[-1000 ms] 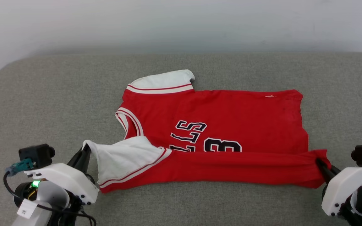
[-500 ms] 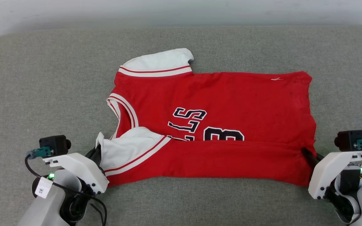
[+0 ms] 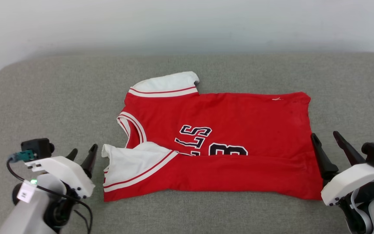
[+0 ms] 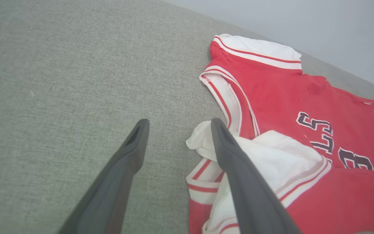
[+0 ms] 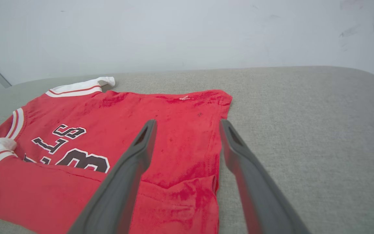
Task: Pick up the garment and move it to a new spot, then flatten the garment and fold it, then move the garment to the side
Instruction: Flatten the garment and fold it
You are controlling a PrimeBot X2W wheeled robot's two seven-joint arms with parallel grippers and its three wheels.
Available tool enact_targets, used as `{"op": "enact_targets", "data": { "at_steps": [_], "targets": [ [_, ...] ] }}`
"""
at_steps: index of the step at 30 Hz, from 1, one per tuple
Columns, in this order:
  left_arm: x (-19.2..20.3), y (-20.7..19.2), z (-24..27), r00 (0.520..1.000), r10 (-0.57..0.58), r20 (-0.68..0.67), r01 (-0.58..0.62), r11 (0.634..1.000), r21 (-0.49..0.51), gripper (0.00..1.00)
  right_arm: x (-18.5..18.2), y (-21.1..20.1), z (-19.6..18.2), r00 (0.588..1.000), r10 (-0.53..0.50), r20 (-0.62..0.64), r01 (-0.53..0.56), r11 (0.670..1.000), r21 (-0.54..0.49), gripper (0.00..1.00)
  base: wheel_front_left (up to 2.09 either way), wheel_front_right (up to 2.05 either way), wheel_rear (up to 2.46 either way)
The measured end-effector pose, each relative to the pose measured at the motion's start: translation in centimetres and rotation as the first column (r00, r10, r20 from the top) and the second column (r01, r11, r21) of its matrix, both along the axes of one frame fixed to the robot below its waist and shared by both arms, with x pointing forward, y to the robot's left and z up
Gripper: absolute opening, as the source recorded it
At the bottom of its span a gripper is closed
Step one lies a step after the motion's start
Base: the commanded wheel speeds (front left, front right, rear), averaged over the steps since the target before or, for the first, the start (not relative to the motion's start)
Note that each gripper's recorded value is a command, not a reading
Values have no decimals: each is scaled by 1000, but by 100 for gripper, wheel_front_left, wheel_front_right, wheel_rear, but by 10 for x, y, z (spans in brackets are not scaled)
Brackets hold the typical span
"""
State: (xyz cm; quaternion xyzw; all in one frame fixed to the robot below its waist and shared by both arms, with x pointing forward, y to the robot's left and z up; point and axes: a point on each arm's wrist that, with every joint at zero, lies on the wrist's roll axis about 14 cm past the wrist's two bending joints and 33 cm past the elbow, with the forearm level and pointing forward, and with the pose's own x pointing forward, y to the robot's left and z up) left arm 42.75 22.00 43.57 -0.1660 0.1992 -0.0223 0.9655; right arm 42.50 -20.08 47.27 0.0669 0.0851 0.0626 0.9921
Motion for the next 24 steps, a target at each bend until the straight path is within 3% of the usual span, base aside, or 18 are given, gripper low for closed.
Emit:
{"op": "enact_targets", "data": {
  "at_steps": [7, 10, 11, 12, 24],
  "targets": [
    [-6, 4, 23, 991, -80, -108, 80, 997, -6, 100, -17, 0, 19, 999, -14, 49, 14, 1000, 2, 100, 0, 0, 0],
    [-21, -6, 22, 946, -171, -276, 166, 985, -42, 100, -25, -3, 23, 998, -33, 57, 33, 999, 0, 100, 0, 0, 0],
    [-32, -16, 13, 899, -215, -381, 205, 976, -68, 100, -27, -4, 24, 997, -45, 56, 45, 999, 6, 100, 0, 0, 0],
    [-35, -18, 9, 883, -226, -412, 215, 974, -75, 100, -26, -4, 24, 997, -49, 55, 48, 999, 9, 100, 0, 0, 0],
    [-56, -43, -56, 723, -289, -627, 238, 957, -167, 100, -21, -16, 0, 995, -103, -14, 104, 994, 27, 100, 0, 0, 0]
  ]
}}
